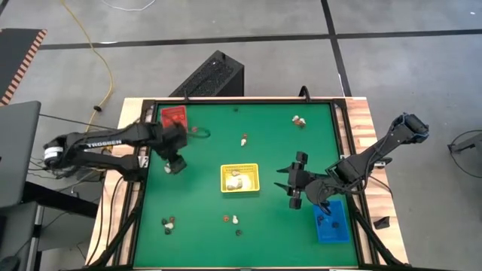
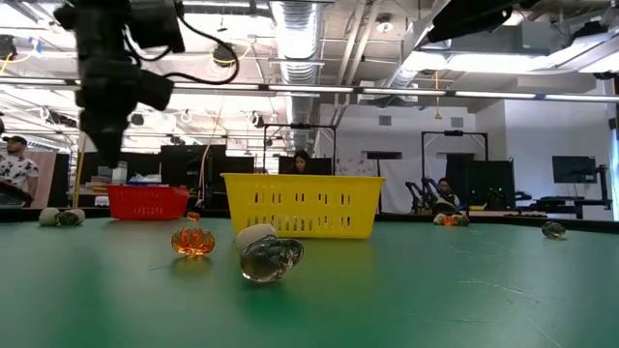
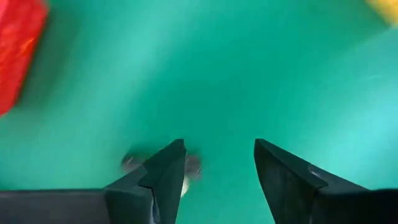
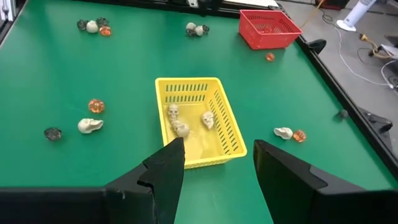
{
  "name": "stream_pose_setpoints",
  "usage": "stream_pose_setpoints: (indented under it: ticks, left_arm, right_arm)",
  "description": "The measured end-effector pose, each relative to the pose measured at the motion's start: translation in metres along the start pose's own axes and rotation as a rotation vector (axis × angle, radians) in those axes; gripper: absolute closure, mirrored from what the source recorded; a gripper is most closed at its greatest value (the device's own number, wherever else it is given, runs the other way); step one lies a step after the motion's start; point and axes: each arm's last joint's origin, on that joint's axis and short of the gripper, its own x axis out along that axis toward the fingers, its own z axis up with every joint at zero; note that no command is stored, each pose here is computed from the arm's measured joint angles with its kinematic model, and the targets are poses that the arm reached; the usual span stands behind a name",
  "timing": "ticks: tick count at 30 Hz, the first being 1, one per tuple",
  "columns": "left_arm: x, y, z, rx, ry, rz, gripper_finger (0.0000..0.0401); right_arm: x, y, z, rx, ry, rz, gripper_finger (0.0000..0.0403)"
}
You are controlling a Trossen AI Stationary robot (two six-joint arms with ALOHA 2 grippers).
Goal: Sort Halloween decoration
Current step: Put the white skull toy into the yellow bin
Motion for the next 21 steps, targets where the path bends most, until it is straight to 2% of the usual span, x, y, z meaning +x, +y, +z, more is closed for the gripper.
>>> stream_pose_setpoints:
  ticks: [4, 8, 16, 21]
  left_arm:
    - [0.001, -0.016, -0.015, -0.043, -0.004, 0.134, 0.0222]
    - [0.0, -0.017, -0.019, -0.134, -0.02, 0.194, 0.0223]
    - [0.022, -0.004, -0.033, -0.261, 0.055, 0.222, 0.0223]
    - [0.031, -0.001, -0.033, -0.304, 0.013, 0.187, 0.0223]
  right_arm:
    - [0.0, 0.0, 0.0, 0.043, 0.0, 0.001, 0.0182]
    - [0.0, 0.0, 0.0, 0.055, 0.002, 0.008, 0.0182]
    - [0.0, 0.001, 0.0, 0.051, 0.01, 0.022, 0.0182]
    - [0.0, 0.001, -0.001, 0.049, 0.011, 0.022, 0.0182]
